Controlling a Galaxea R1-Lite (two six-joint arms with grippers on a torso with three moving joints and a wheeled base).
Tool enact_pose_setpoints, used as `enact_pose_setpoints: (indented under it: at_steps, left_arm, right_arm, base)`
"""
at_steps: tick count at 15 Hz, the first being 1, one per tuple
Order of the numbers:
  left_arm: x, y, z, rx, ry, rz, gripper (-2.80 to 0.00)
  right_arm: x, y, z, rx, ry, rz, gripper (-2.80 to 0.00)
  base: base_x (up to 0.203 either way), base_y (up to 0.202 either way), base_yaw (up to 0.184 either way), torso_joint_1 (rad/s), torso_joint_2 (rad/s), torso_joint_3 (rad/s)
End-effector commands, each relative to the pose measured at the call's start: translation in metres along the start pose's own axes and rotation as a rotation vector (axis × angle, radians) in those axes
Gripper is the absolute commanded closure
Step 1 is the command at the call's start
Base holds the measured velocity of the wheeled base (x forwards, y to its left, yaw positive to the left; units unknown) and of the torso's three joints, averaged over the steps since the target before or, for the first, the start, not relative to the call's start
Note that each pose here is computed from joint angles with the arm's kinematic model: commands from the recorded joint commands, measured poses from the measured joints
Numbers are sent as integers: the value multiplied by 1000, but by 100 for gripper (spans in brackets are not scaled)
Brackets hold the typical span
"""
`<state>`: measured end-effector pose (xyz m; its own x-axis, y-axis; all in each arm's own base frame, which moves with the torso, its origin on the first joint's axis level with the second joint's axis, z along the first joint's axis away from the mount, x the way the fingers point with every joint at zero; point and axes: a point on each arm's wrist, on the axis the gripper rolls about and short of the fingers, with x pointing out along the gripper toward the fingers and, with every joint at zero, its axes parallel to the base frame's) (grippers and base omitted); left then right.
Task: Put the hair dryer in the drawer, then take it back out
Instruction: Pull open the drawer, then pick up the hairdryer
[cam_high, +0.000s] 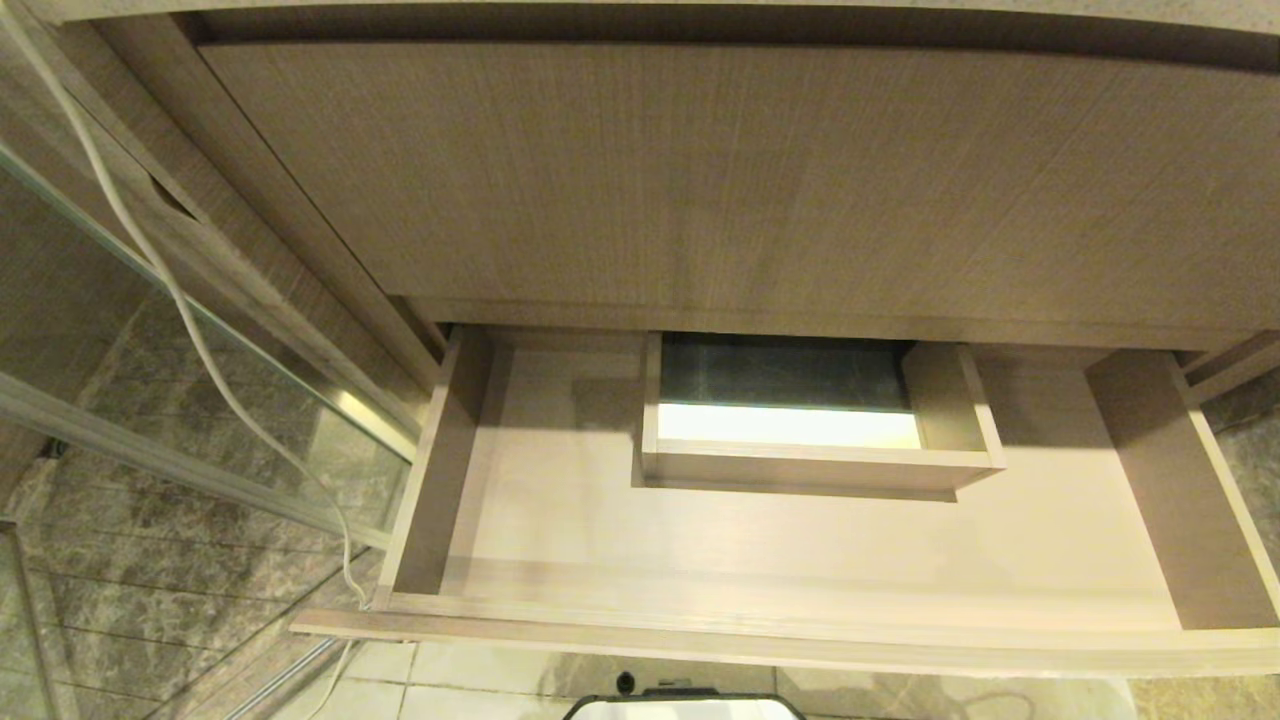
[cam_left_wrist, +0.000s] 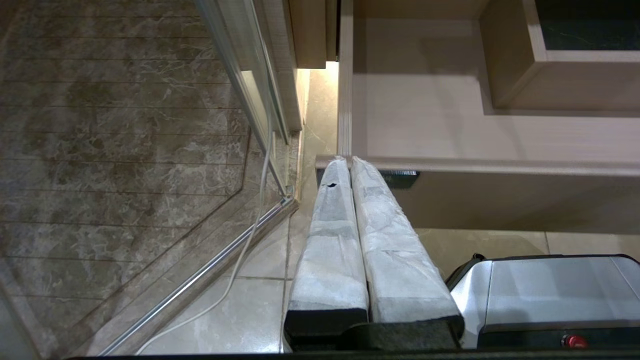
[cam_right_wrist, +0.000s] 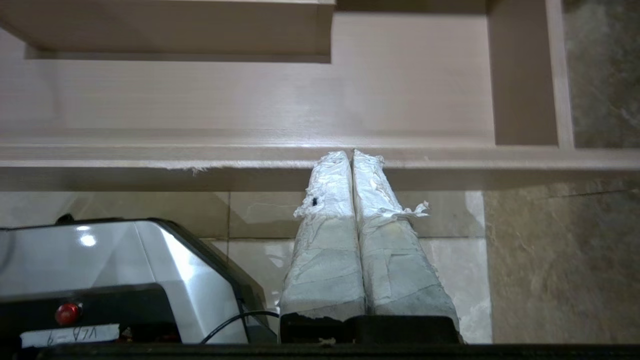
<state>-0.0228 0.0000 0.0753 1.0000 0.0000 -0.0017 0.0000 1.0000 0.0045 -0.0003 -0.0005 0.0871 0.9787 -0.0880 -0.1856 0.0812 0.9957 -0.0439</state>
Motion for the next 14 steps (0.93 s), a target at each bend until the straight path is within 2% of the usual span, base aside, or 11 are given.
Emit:
enact_pose_setpoints:
  at_steps: [1,5,8,14]
  left_arm:
    - [0,0,0,0,1,0,0]
    - [0,0,0,0,1,0,0]
    - [0,0,0,0,1,0,0]
    - [0,0,0,0,1,0,0]
  right_arm:
    - [-4,0,-2,-9,-50,37,0]
    - [-6,0,-3,-1,-75,50,0]
    - [-19,-1,-12,7,-198,79,0]
    - [-20,-1,-15,50,-194,91,0]
  base:
    - [0,0,0,0,0,0]
    - [0,0,0,0,0,0]
    - [0,0,0,0,0,0]
    - [0,0,0,0,0,0]
